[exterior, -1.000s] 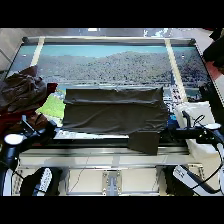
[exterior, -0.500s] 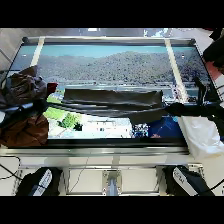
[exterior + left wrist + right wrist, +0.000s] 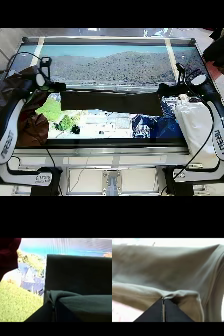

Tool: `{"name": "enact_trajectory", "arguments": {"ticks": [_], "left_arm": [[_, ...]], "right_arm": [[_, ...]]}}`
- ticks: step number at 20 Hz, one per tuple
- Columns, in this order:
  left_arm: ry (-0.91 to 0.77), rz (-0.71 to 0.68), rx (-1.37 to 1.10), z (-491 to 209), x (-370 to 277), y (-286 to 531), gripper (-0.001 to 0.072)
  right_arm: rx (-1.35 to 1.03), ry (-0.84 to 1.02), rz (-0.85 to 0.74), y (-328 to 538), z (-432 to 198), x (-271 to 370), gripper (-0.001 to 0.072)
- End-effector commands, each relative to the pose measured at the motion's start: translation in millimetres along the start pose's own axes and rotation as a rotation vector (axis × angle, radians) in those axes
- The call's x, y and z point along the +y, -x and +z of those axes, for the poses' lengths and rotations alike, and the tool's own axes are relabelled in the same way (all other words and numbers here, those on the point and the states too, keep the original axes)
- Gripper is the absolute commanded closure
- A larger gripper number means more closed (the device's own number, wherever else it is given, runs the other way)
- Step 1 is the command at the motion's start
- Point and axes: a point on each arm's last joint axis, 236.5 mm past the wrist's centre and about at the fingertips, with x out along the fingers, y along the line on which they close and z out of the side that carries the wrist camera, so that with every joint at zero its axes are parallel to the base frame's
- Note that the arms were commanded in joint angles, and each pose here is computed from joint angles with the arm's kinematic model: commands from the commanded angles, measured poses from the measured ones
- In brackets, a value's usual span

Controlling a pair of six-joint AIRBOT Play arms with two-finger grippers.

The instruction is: Fold the shirts.

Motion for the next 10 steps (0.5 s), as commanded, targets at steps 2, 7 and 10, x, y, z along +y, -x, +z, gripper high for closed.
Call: {"name": "enact_trajectory", "arguments": {"ticks": [2,7,10], "left_arm": [[-0.111,0.075,-0.001,14,-7,-59,0.0699],[-0.122,0.093,0.052,-2,-5,-80,0.0696],[-0.114,0.095,0.044,2,-4,-70,0.0073]], "right_arm": [[-0.061,-0.031,-0.053,-39,29,-32,0.0699],[-0.045,-0.047,-0.069,-58,26,-47,0.0696],[-0.066,-0.036,-0.058,-50,36,-39,0.059]]}}
